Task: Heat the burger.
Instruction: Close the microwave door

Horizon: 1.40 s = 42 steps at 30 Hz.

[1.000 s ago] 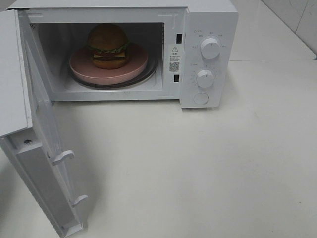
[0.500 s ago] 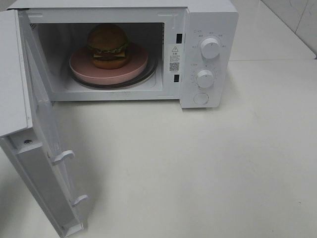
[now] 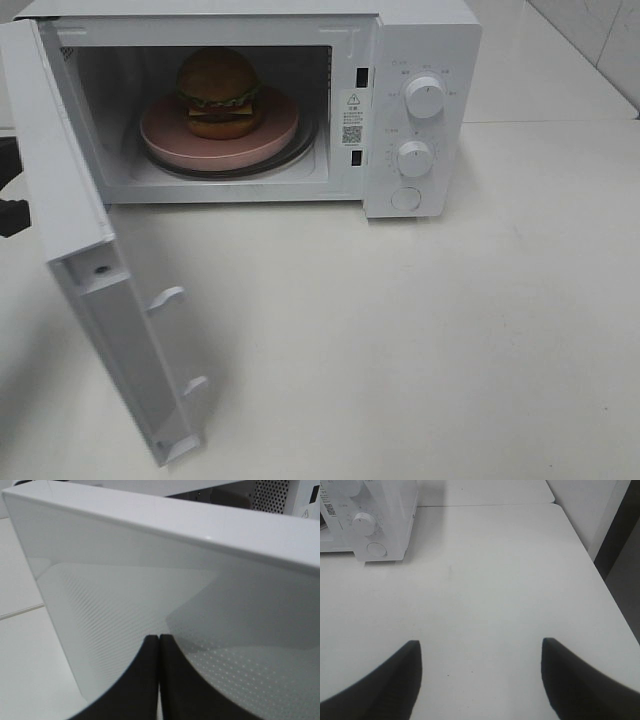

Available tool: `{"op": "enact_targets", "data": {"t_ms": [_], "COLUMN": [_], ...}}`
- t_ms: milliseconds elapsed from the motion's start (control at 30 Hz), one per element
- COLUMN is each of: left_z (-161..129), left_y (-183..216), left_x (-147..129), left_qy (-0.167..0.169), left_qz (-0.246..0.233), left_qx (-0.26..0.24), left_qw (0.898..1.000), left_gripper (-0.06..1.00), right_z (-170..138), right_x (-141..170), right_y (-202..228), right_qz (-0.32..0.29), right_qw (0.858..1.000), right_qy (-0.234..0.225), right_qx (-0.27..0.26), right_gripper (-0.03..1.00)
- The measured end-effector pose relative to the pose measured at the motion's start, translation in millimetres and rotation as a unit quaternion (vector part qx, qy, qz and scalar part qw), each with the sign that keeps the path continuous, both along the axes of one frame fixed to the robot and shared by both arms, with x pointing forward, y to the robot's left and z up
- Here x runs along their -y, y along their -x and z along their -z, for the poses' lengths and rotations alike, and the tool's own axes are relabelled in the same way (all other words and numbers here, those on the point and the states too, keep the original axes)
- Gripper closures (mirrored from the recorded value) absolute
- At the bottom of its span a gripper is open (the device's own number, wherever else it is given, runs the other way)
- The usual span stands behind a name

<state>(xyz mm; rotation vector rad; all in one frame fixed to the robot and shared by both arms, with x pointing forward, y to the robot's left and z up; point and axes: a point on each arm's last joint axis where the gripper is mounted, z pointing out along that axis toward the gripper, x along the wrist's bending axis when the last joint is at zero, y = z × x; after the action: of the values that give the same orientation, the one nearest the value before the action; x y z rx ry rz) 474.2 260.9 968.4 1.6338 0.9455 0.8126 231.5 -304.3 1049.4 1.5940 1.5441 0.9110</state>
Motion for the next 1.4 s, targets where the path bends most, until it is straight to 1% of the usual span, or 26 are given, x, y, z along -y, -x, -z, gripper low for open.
{"op": "enact_targets", "data": {"t_ms": [33,100,133,200,400,467,533,567,633,733,867,1000,1167,1200,1233,1267,1400], "left_z": [0,-3,-3,-3,2,6,6,6,6,6,7,8,9,10,10,11,13], "left_y": [0,-11,-11,-20,-30,-40,-42,-45,-46,-53,-57,-62,-66,-68,-68,-71,-76], "left_x": [0,10,10,23,36,49,53,60,63,76,83,97,109,115,115,122,131], "left_qy": [0.0,0.004,0.004,0.007,0.013,0.016,0.017,0.02,0.021,0.029,0.033,0.044,0.044,0.046,0.046,0.051,0.057], "left_qz": [0.0,0.02,0.02,0.041,0.05,0.057,0.059,0.064,0.066,0.07,0.072,0.072,0.073,0.074,0.074,0.075,0.072], "left_qx": [0.0,0.003,0.003,0.004,0.0,-0.002,-0.001,0.003,0.004,0.008,0.008,0.008,0.014,0.015,0.015,0.015,0.015], "left_qw": [1.0,1.0,1.0,0.999,0.999,0.998,0.998,0.998,0.998,0.997,0.997,0.996,0.996,0.996,0.996,0.996,0.996], "left_gripper": [0.94,0.94,0.94,0.94,0.94,0.94,0.94,0.94,0.94,0.94,0.94,0.94,0.94,0.94,0.94,0.94,0.94], "right_z": [0,0,0,0,0,0,0,0,0,0,0,0,0,0,0,0,0], "right_x": [0,0,0,0,0,0,0,0,0,0,0,0,0,0,0,0,0], "right_y": [0,0,0,0,0,0,0,0,0,0,0,0,0,0,0,0,0], "right_qz": [0.0,0.0,0.0,0.0,0.0,0.0,0.0,0.0,0.0,0.0,0.0,0.0,0.0,0.0,0.0,0.0,0.0], "right_qw": [1.0,1.0,1.0,1.0,1.0,1.0,1.0,1.0,1.0,1.0,1.0,1.0,1.0,1.0,1.0,1.0,1.0], "right_qy": [0.0,0.0,0.0,0.0,0.0,0.0,0.0,0.0,0.0,0.0,0.0,0.0,0.0,0.0,0.0,0.0,0.0], "right_qx": [0.0,0.0,0.0,0.0,0.0,0.0,0.0,0.0,0.0,0.0,0.0,0.0,0.0,0.0,0.0,0.0,0.0], "right_gripper": [0.3,0.3,0.3,0.3,0.3,0.3,0.3,0.3,0.3,0.3,0.3,0.3,0.3,0.3,0.3,0.3,0.3]}}
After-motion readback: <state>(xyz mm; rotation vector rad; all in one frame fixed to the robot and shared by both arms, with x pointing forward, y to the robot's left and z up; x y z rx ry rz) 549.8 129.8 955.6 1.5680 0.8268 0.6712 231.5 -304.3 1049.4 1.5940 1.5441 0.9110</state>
